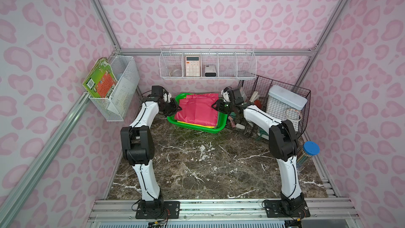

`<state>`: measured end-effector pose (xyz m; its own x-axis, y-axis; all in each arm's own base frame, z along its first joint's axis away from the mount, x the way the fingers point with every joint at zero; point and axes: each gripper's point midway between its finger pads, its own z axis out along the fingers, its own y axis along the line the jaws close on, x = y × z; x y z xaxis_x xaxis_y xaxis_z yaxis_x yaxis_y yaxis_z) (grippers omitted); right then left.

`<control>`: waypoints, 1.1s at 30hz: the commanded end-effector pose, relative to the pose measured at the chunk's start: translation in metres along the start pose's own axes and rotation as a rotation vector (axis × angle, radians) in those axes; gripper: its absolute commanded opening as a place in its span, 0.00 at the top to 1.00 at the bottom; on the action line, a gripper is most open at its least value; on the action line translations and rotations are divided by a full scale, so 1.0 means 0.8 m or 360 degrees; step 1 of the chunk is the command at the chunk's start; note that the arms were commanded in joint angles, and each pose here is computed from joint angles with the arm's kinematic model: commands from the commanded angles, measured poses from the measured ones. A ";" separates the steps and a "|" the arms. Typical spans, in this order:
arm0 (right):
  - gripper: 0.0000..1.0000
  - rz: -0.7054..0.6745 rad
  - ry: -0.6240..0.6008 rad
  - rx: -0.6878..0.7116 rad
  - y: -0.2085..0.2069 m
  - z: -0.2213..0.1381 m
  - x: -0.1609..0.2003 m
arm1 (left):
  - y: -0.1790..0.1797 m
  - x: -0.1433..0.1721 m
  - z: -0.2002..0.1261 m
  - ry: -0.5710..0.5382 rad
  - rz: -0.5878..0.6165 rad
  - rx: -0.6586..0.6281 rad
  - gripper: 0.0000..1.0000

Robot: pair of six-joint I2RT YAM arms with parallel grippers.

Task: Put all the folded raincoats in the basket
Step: Place the raincoat in the basket, then reset both arms

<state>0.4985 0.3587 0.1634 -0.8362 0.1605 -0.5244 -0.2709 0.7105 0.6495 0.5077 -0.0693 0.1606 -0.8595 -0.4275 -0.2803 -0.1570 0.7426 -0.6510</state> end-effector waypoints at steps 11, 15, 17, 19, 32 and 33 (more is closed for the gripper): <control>0.36 -0.0189 -0.0151 -0.0029 0.060 -0.075 0.004 | -0.038 -0.017 -0.057 -0.0180 0.0216 0.0011 0.01; 0.34 -0.0204 -0.0183 -0.0011 0.065 -0.097 0.011 | -0.044 -0.006 -0.073 -0.0201 0.0237 0.0022 0.01; 0.32 -0.0217 -0.0202 -0.0009 0.067 -0.111 0.016 | -0.051 0.004 -0.086 -0.0225 0.0263 0.0045 0.01; 0.31 -0.0243 -0.0237 -0.0009 0.070 -0.132 0.020 | -0.057 0.018 -0.104 -0.0260 0.0292 0.0065 0.01; 0.00 -0.0501 -0.0604 0.0236 0.015 -0.272 0.065 | -0.030 0.121 -0.196 -0.0578 0.0528 -0.0113 0.01; 0.00 -0.0498 -0.0689 0.0262 0.005 -0.287 0.062 | -0.026 0.124 -0.200 -0.0625 0.0544 -0.0139 0.01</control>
<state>0.3401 0.2449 0.2575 -0.5729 0.1266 -0.8098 -0.4218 0.8016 0.4237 0.3500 -0.0602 0.2578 -0.6891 -0.3232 -0.6486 0.0692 0.8616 -0.5028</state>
